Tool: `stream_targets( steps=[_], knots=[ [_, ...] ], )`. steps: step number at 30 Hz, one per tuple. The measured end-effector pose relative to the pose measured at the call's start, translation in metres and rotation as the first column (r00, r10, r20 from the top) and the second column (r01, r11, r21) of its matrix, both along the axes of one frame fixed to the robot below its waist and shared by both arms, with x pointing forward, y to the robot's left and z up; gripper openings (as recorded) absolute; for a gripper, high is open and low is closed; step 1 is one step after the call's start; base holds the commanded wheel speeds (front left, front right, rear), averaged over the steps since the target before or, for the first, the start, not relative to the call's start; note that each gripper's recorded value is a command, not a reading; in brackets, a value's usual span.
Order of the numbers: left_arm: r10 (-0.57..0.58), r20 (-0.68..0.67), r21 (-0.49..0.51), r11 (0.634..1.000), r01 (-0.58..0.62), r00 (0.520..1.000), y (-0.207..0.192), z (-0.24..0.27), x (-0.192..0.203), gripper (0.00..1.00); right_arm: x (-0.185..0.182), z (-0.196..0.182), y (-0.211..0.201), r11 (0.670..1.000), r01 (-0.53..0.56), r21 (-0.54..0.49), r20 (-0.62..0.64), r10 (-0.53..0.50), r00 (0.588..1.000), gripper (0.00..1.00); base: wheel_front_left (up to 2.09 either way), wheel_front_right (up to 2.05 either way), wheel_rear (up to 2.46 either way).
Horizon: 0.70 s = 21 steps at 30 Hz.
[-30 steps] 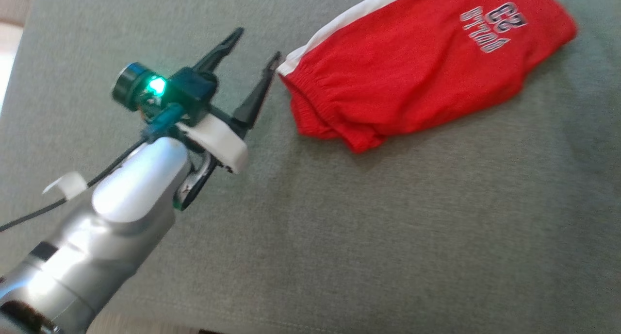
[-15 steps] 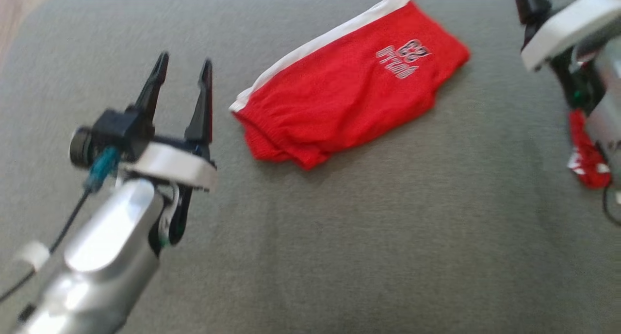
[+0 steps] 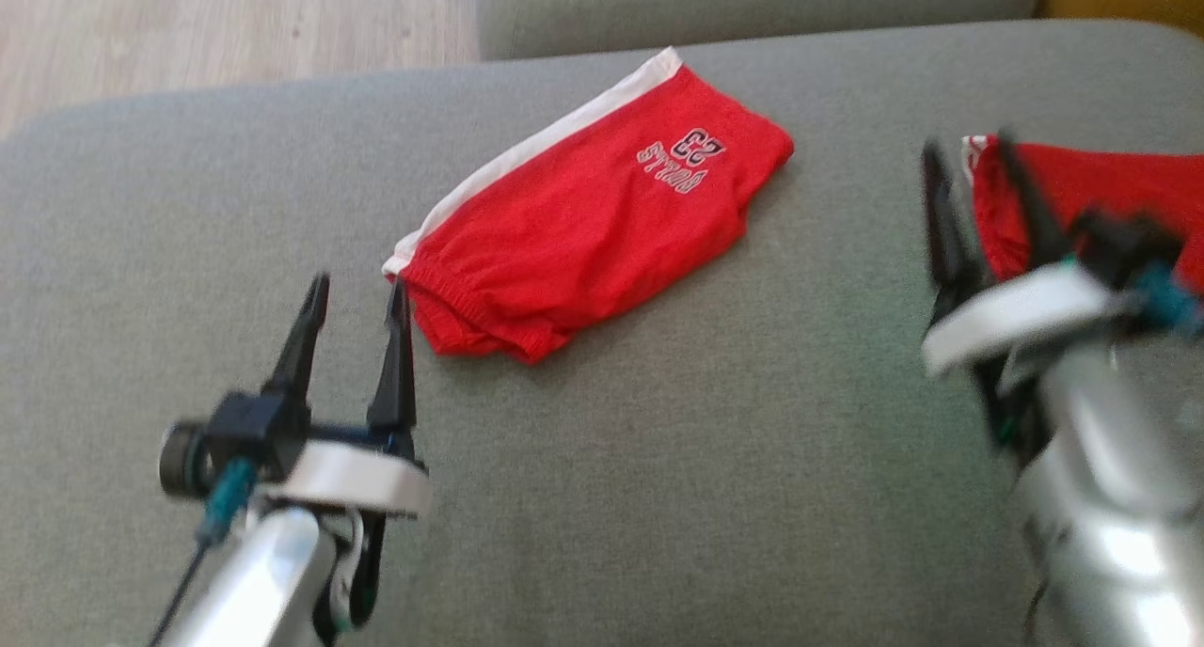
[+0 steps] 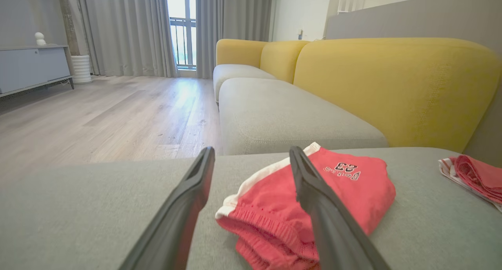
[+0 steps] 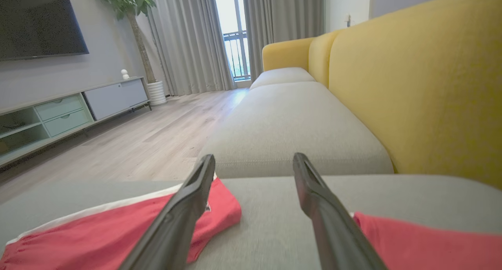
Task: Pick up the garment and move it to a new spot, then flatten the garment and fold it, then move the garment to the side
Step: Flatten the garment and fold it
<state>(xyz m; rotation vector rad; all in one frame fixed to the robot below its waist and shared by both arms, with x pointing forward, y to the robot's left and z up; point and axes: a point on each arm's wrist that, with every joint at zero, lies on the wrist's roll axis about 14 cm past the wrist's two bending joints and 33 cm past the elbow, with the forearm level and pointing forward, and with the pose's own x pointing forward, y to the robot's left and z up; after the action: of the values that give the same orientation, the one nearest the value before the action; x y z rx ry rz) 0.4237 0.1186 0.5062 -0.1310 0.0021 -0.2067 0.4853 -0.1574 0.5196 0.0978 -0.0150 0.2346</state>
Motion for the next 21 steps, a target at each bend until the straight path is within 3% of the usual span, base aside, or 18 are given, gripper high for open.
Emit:
stream_targets(
  steps=[9, 17, 21],
  knots=[
    [0.020, -0.017, -0.030, 0.999, -0.021, 1.000, -0.004, -0.012, -0.028, 1.00, -0.066, -0.034, 0.007, 0.995, 0.084, 0.054, -0.048, -0.082, 0.995, 1.00, 0.00, 0.00, 0.00],
    [0.021, 0.003, -0.029, 0.999, -0.021, 1.000, 0.001, -0.010, -0.026, 1.00, -0.058, -0.018, 0.010, 0.996, 0.081, 0.047, -0.022, -0.080, 0.997, 1.00, 0.00, 0.00, 0.00],
    [0.020, -0.008, -0.029, 0.999, -0.020, 1.000, 0.002, -0.016, -0.021, 1.00, -0.049, -0.028, 0.013, 0.997, 0.073, 0.040, -0.073, -0.070, 0.995, 1.00, 0.00, 0.00, 0.00]
  ],
)
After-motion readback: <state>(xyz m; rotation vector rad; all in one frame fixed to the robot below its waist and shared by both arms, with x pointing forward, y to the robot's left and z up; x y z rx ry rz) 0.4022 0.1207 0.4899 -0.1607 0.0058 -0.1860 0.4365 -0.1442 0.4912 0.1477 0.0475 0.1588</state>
